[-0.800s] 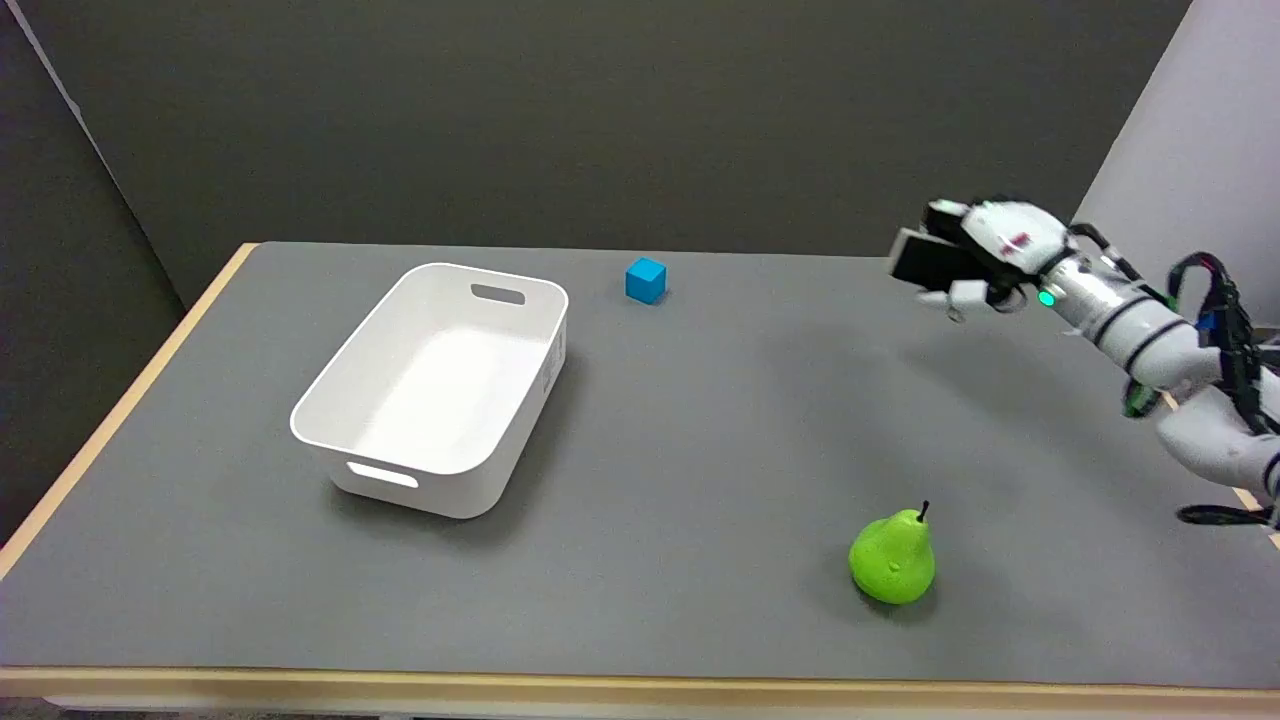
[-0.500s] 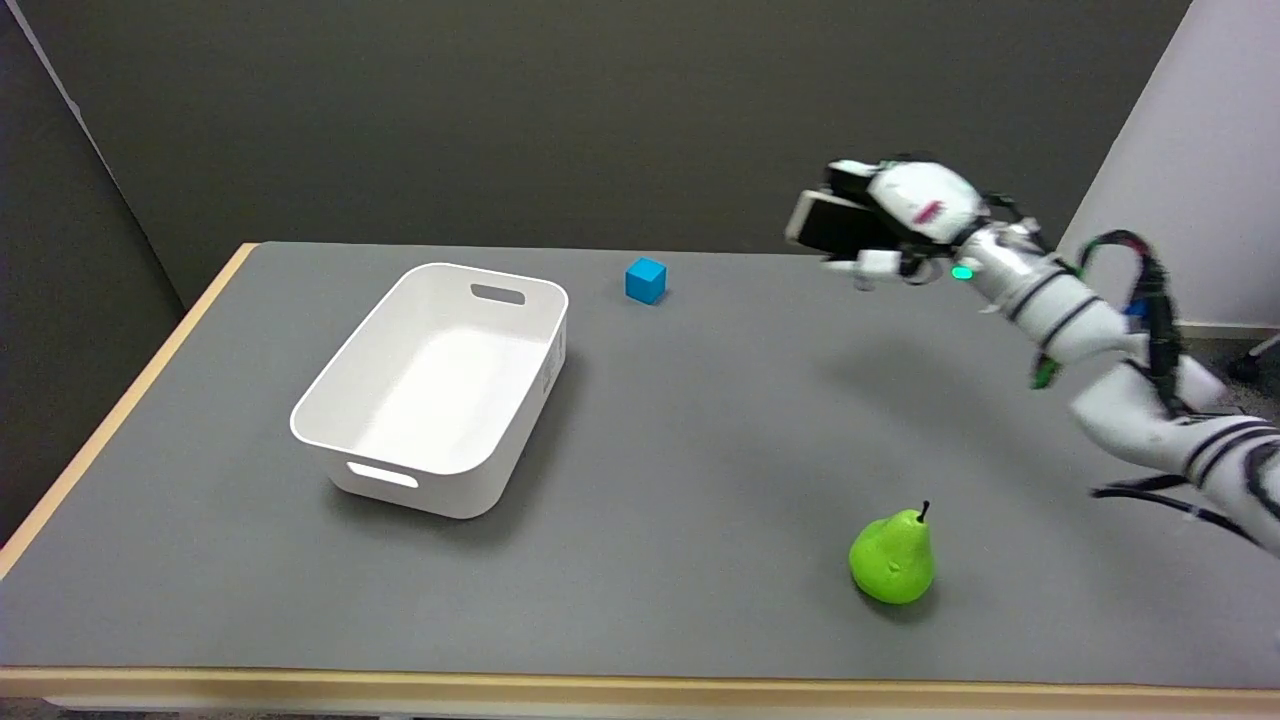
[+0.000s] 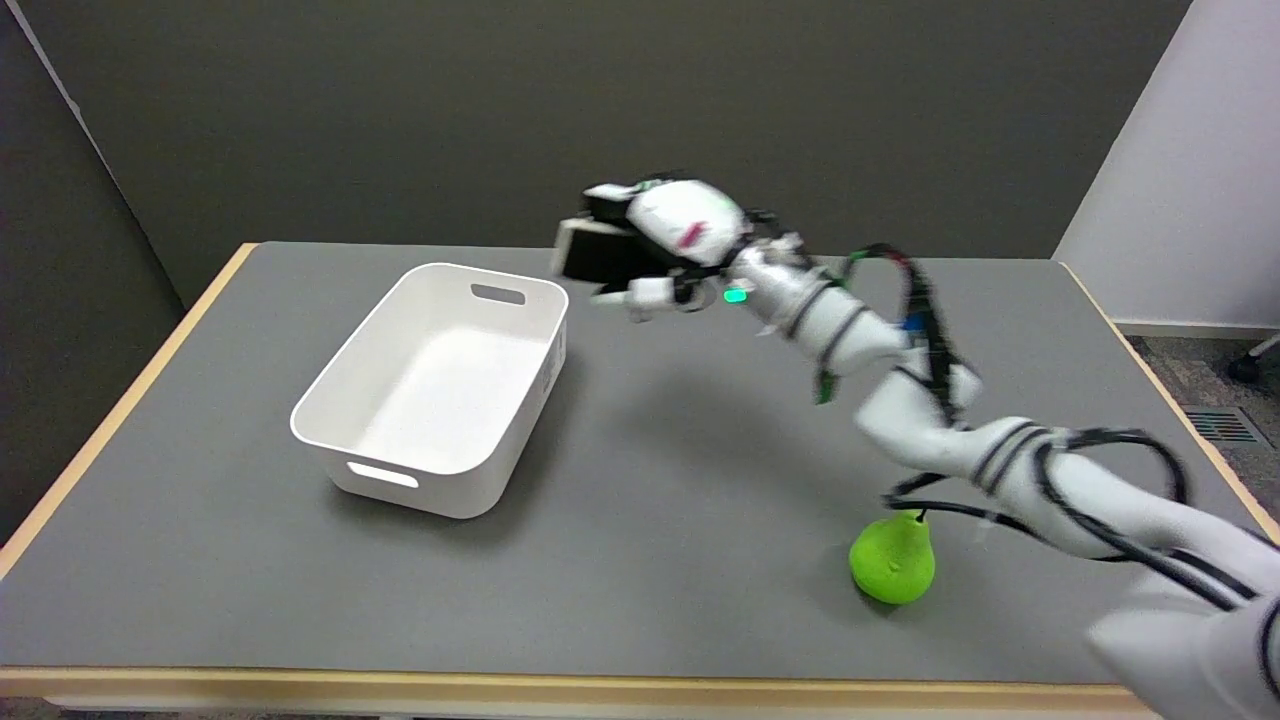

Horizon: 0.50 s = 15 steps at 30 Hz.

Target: Place the blackboard eraser into the white box.

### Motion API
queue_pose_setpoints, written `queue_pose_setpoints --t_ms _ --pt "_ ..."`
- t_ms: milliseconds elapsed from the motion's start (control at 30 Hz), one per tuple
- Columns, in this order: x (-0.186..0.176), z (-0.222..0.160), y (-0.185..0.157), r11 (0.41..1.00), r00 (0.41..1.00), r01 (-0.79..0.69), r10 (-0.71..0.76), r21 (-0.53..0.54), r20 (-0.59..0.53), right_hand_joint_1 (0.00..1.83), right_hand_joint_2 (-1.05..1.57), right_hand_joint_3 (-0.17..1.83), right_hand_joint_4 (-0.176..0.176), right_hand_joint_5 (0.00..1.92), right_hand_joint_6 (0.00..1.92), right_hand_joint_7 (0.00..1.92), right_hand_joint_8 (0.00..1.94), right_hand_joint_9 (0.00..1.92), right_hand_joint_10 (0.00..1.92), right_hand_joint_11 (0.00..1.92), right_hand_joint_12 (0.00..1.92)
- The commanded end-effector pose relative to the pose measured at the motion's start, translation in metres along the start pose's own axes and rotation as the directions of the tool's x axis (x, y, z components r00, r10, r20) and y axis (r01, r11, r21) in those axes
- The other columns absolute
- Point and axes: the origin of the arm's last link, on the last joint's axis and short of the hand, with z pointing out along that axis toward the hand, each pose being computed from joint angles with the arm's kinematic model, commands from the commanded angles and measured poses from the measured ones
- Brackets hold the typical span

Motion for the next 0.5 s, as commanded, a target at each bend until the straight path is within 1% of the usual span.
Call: queue_pose_setpoints --t_ms 33,233,433,500 --pt "-0.049 0.113 -0.18 0.969 0.987 -0.084 0.049 0.233 0.15 1.18 1.27 0.07 -0.176 0.46 1.54 0.82 1.46 0.75 1.21 0.54 1.84" --pt "-0.052 0.115 -0.193 0.964 0.986 -0.099 0.061 0.247 0.157 1.18 1.26 0.09 -0.176 0.47 1.53 0.82 1.45 0.74 1.21 0.56 1.8" --pt "-0.055 0.108 -0.198 0.962 0.983 -0.125 0.087 0.241 0.164 1.18 1.25 0.09 -0.176 0.47 1.53 0.83 1.45 0.74 1.21 0.56 1.79" --pt "-0.054 0.106 -0.195 0.961 0.98 -0.155 0.12 0.229 0.162 1.18 1.22 0.17 -0.176 0.47 1.55 0.82 1.44 0.7 1.24 0.51 1.81"
